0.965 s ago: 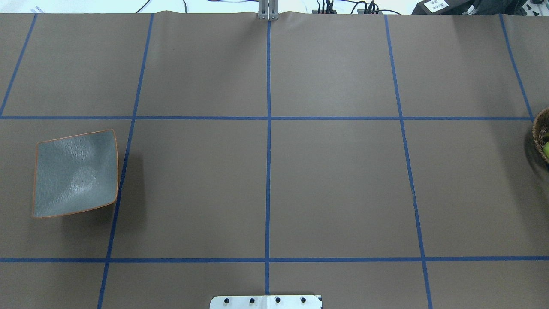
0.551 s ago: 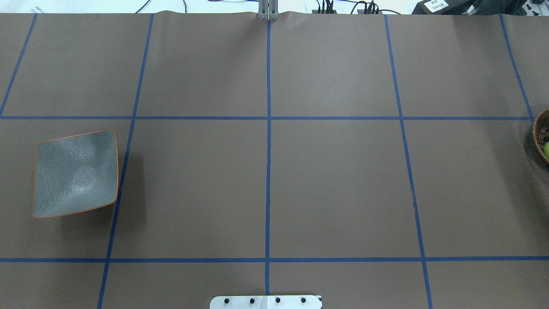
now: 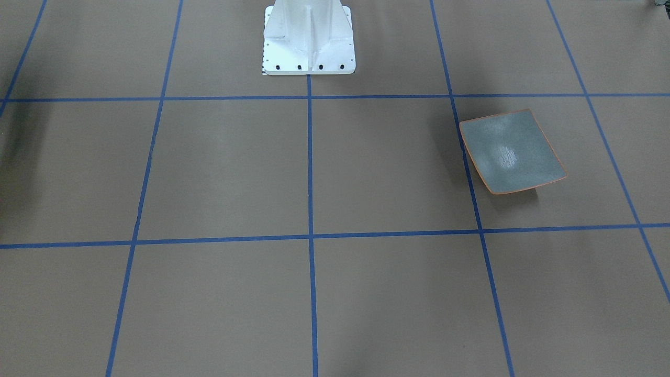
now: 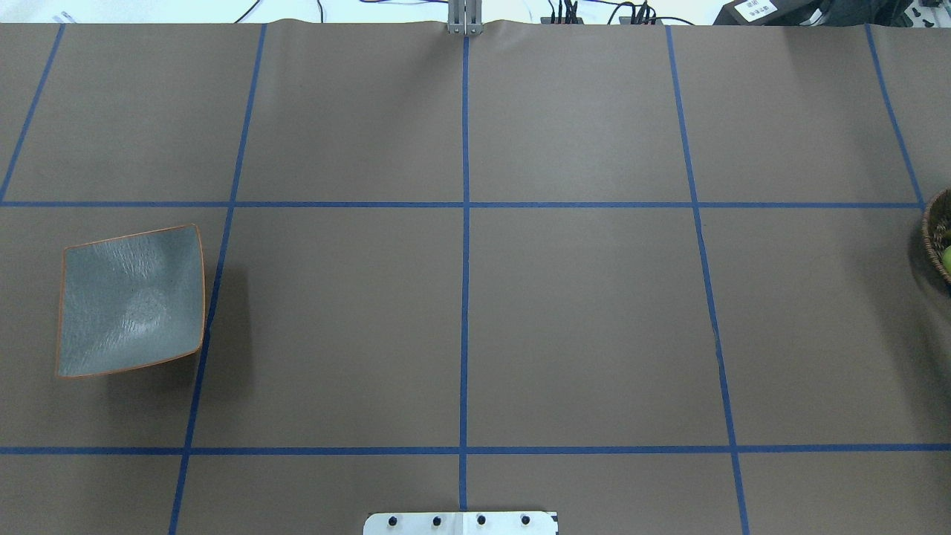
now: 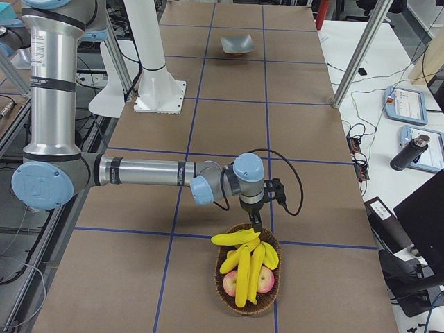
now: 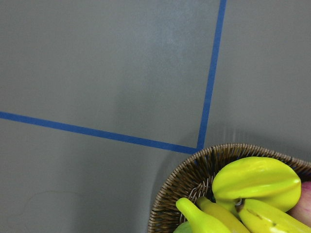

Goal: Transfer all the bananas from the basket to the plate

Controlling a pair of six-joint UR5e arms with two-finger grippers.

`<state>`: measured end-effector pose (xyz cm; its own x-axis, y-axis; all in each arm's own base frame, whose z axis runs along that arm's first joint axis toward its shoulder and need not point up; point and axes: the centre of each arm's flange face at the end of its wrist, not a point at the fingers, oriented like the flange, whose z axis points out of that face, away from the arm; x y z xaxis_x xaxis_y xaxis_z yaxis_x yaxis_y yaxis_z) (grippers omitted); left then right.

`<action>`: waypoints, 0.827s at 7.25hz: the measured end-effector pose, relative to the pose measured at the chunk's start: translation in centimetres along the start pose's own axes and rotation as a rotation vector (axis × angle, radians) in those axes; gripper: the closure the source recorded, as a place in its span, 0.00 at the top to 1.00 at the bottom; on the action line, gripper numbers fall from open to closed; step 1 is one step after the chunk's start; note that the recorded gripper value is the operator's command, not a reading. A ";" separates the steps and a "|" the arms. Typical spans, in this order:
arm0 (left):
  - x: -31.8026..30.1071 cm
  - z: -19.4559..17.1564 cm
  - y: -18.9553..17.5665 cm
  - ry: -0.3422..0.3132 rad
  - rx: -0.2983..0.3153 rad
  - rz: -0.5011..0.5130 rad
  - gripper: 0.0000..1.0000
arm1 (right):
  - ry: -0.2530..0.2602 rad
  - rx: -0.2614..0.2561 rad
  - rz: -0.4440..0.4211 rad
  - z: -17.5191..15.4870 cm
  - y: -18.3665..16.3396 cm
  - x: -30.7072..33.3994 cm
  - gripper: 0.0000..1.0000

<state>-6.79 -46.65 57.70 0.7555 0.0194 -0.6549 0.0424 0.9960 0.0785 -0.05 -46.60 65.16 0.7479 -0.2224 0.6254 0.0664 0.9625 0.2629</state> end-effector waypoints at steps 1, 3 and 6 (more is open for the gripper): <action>0.0 0.0 0.0 0.000 0.000 0.000 1.00 | 0.009 -0.001 -0.001 0.4 1.9 0.6 0.96; 0.0 0.1 0.0 0.000 -0.001 0.000 1.00 | 0.028 0.001 0.000 1.1 4.3 1.4 0.79; -0.1 0.2 0.0 0.000 -0.004 -0.002 1.00 | 0.058 -0.011 0.006 2.1 5.2 2.4 0.77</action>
<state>-6.76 -46.66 57.92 0.7553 0.0171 -0.6551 0.0418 0.9964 0.0742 0.71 -42.44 69.63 0.7855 -0.2071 0.5831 0.0687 0.9657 0.2505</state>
